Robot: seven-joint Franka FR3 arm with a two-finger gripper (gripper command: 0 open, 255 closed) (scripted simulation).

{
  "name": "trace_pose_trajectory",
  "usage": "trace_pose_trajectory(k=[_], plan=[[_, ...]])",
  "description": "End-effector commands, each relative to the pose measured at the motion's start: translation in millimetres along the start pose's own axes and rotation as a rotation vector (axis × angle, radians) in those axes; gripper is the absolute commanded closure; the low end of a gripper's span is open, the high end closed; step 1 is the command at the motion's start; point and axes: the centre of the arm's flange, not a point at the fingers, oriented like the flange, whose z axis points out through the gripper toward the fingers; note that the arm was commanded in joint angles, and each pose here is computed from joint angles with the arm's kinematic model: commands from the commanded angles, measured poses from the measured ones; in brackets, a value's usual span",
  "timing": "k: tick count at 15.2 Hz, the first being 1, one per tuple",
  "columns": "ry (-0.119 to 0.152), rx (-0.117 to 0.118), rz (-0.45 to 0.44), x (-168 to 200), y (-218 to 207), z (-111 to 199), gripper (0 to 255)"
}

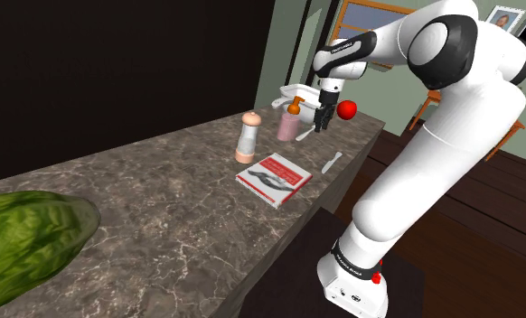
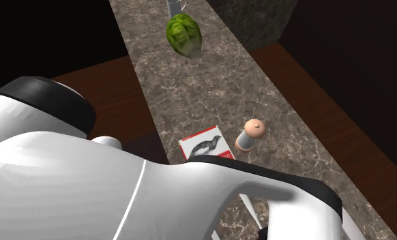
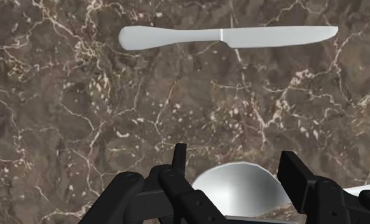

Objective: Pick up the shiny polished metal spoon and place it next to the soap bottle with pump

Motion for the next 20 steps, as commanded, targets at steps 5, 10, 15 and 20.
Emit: trace_pose_trajectory(k=[5, 10, 15, 20], plan=[[0.0, 0.0, 0.0, 3.8, 1.1, 32.0, 255], [0.0, 0.0, 0.0, 7.9, 2.1, 58.0, 255], [0.0, 0.0, 0.0, 12.0, 3.1, 84.1, 255], [0.0, 0.0, 0.0, 12.5, 3.2, 87.0, 255]])
